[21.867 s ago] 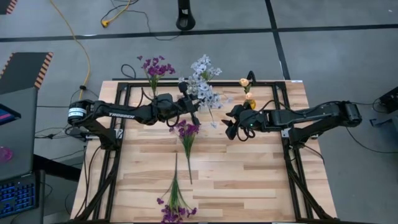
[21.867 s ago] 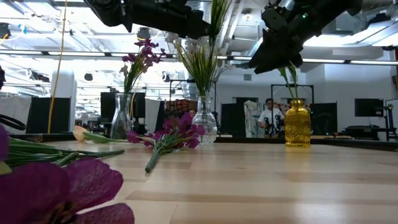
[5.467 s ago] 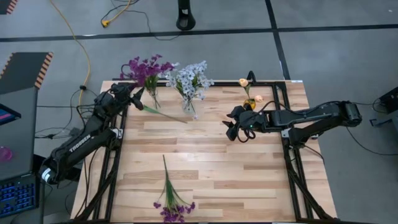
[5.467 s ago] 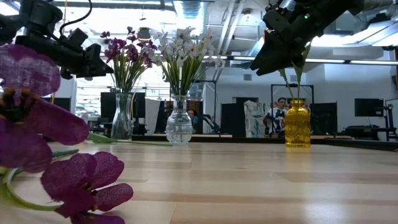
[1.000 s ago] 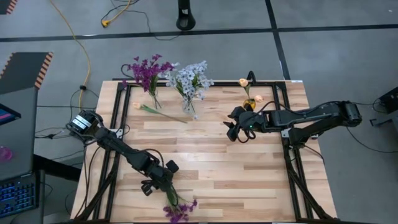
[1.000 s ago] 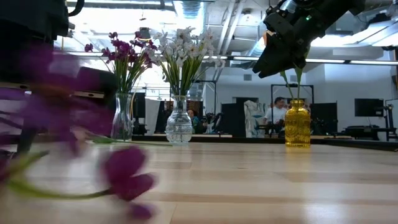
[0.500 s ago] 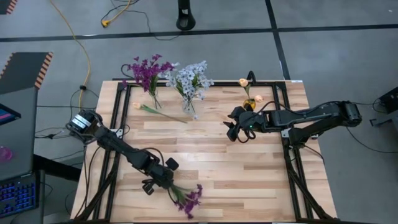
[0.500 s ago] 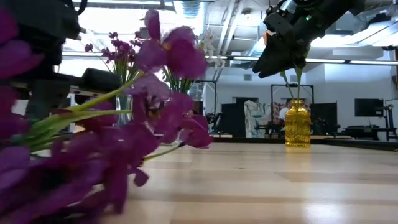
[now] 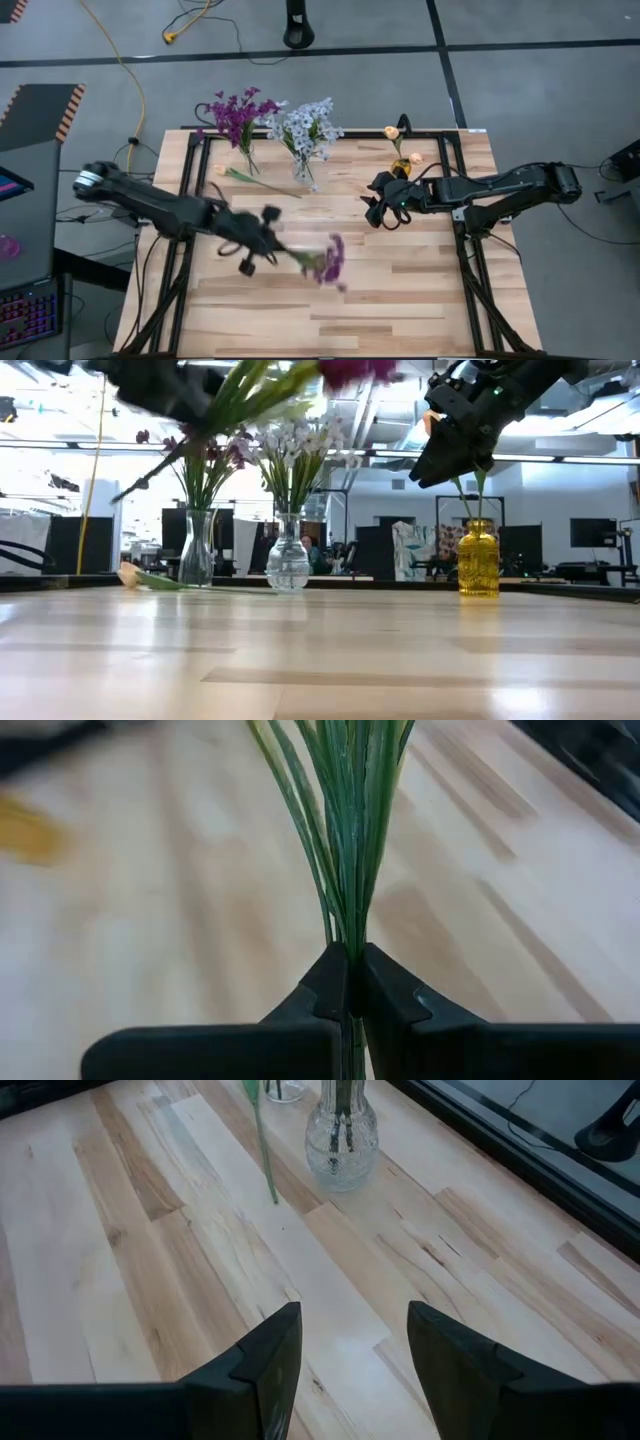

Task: Sort flowers into vase by color
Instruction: Put the violet flowers into the left transparent vase

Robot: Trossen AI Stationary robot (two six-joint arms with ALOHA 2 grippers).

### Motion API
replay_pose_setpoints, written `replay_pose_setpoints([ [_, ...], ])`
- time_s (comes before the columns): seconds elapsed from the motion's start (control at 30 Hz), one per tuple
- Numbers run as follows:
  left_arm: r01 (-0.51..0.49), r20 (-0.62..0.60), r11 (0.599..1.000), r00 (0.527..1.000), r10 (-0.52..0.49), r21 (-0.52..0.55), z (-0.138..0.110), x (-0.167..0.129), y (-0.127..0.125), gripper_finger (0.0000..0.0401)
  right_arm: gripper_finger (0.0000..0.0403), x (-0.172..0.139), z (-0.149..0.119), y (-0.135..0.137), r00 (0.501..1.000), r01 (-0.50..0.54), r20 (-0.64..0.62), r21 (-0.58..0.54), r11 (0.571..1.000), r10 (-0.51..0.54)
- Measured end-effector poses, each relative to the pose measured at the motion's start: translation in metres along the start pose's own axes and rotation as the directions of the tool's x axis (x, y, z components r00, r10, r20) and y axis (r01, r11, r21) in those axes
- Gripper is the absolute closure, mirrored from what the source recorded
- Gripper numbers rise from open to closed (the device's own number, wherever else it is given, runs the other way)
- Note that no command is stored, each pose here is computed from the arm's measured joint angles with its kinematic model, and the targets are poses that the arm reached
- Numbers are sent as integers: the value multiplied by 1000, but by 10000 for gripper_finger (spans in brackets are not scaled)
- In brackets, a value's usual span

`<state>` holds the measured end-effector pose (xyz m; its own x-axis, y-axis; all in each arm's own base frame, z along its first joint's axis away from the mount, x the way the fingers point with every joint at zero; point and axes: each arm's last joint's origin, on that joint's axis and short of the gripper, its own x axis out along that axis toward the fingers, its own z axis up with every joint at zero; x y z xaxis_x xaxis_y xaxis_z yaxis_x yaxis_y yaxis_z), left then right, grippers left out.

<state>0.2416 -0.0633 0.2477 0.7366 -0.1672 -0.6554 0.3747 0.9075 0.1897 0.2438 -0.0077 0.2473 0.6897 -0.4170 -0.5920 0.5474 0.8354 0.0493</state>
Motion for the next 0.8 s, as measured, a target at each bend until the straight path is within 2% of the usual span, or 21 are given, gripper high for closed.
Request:
replay_pose_setpoints([
  [0.13, -156, 119, 986, 980, 161, -52, 5, -42, 17, 401, 194, 0, 0, 0, 1000, 0, 0, 0, 1000, 0],
  [0.27, -277, 207, 954, 933, 295, -113, 3, -79, 26, 401, 194, 0, 0, 0, 1000, 0, 0, 0, 1000, 0],
  [0.4, -359, 272, 917, 878, 395, -171, -16, -94, 26, 401, 194, 0, 0, 0, 1000, 0, 0, 0, 1000, 0],
  [0.5, -430, 324, 875, 814, 483, -224, -35, -97, 26, 401, 194, 0, 0, 0, 1000, 0, 0, 0, 1000, 0],
  [0.57, -490, 381, 834, 742, 551, -252, -46, -98, 26, 401, 194, 0, 0, 0, 1000, 0, 1, 1, 1000, 0],
  [0.73, -643, 562, 706, 479, 674, -297, -64, -101, 29, 401, 194, 0, 0, 0, 1000, 0, 2, 1, 1000, 0],
  [0.8, -711, 594, 642, 395, 701, -285, -71, -101, 30, 401, 194, 0, 0, 0, 1000, 0, 2, 1, 1000, 0],
])
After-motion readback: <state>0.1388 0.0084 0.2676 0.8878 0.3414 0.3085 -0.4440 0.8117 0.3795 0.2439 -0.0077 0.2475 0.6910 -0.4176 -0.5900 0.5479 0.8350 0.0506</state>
